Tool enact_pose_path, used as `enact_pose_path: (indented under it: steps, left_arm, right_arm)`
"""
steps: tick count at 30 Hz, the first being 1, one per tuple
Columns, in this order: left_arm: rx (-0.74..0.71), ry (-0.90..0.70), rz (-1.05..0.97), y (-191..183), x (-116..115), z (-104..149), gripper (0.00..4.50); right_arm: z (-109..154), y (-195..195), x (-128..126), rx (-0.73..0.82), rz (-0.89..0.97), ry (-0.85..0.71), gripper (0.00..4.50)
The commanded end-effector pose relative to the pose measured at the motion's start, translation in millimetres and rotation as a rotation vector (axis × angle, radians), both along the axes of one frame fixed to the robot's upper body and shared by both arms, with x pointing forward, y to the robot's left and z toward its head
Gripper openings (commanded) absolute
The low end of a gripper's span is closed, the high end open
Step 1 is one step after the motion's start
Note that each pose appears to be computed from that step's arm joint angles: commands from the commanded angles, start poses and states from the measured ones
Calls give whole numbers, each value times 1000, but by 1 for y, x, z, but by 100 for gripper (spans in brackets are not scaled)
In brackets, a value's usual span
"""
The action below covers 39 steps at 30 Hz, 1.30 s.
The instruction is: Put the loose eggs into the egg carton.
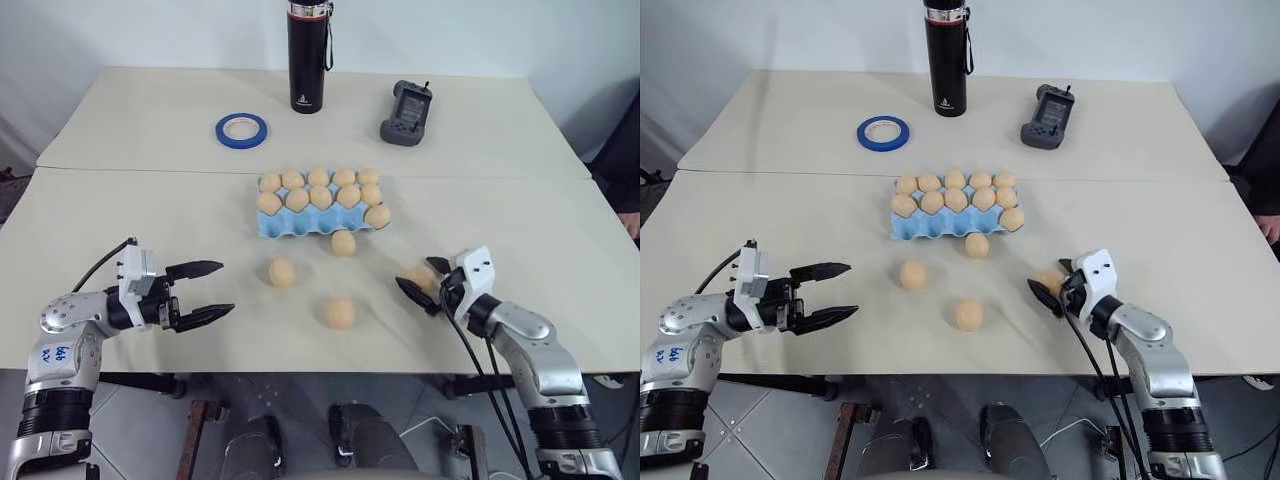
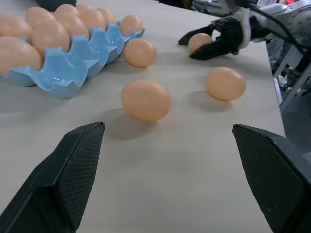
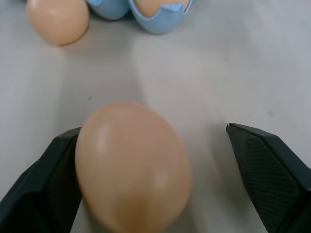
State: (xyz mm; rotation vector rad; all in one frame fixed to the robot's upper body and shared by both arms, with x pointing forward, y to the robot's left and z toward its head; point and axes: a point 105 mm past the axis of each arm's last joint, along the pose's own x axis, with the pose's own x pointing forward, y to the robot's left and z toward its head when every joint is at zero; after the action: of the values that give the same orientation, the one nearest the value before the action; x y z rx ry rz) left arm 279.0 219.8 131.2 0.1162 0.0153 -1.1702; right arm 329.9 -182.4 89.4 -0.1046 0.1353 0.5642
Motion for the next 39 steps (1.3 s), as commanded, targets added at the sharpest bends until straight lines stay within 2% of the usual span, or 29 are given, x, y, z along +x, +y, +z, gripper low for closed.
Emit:
enact_pose_path:
  steps: [1,5,7,20,29,33,39]
  left_arm:
    - [-22,-69,-32,0,-5,15,450]
    - [-36,-78,-41,0,-6,17,450]
    - [-49,-89,-45,0,-7,19,450]
    - [-161,-144,-24,3,-11,33,450]
    - [-155,-111,-93,3,-22,33,450]
    - [-149,-133,-105,4,-20,39,450]
    - [-145,-149,-110,0,-17,41,450]
  right_arm:
    - [4,3,2,13,3,-22,321]
    - [8,4,3,26,4,-39,186]
    - [12,4,3,32,2,-48,166]
    - [57,11,0,65,32,-158,165]
    - [87,52,12,81,170,-214,163]
    - [94,65,18,80,218,-222,163]
    - [88,89,25,70,289,-202,163]
